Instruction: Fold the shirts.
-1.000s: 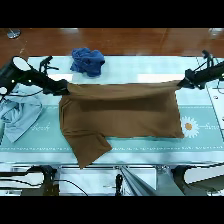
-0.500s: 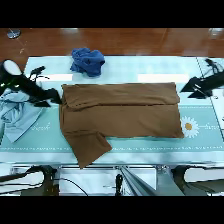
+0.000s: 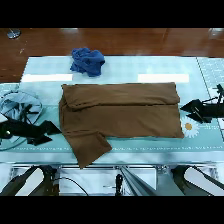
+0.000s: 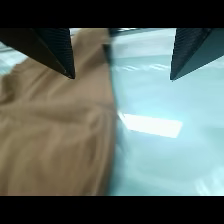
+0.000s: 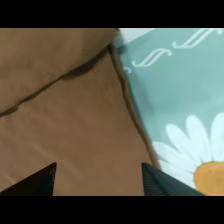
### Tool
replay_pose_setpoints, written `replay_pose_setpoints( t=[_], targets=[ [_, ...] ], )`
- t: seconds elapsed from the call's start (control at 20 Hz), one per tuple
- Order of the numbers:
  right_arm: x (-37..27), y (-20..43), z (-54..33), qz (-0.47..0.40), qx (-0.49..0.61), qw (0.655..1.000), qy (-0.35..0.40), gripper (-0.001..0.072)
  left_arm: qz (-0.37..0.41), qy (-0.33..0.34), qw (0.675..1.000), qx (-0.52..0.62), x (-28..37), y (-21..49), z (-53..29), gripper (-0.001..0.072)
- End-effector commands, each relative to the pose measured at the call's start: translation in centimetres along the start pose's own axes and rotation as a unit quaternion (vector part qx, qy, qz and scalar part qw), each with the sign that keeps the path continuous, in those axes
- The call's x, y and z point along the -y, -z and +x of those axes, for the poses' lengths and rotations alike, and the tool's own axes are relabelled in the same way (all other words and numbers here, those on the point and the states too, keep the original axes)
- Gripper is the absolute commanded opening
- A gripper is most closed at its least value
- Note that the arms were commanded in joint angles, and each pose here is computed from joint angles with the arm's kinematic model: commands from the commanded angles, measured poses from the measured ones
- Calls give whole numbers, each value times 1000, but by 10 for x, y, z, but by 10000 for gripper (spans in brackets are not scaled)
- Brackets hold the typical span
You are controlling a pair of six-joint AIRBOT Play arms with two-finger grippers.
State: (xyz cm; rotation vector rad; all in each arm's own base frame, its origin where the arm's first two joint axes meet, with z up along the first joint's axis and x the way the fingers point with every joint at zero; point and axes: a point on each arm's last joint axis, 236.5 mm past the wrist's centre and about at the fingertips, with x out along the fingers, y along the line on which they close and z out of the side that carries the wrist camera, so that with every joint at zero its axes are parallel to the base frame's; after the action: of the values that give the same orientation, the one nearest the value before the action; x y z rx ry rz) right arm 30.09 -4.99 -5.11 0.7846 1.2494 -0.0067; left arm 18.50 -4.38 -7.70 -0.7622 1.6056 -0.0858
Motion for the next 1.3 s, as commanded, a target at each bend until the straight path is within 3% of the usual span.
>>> replay_pose_setpoints(
  t=[0.0,0.15,0.45,0.5,0.55,0.65,0.75,1.05,1.25],
  targets=[
    [-8,14,7,12,5,999,-30,618,-17,29,999,-3,11,25,29,704],
    [-15,20,7,16,-9,999,-44,618,12,88,996,15,47,23,45,704],
    [17,23,-14,53,-17,998,-25,618,70,60,996,17,61,41,80,693],
    [37,30,-19,70,-26,997,1,618,73,59,995,13,62,44,81,460],
    [61,42,-25,90,-45,994,38,618,81,61,995,2,61,49,80,40],
    [96,66,-37,130,-81,983,99,618,89,63,994,-5,64,52,79,21],
    [102,81,-35,141,-105,978,112,618,93,65,994,0,68,48,76,21],
    [56,87,9,107,-157,982,20,618,95,67,993,4,71,45,74,22],
    [39,84,38,79,-169,982,9,618,95,67,993,4,71,45,74,22]
  ],
)
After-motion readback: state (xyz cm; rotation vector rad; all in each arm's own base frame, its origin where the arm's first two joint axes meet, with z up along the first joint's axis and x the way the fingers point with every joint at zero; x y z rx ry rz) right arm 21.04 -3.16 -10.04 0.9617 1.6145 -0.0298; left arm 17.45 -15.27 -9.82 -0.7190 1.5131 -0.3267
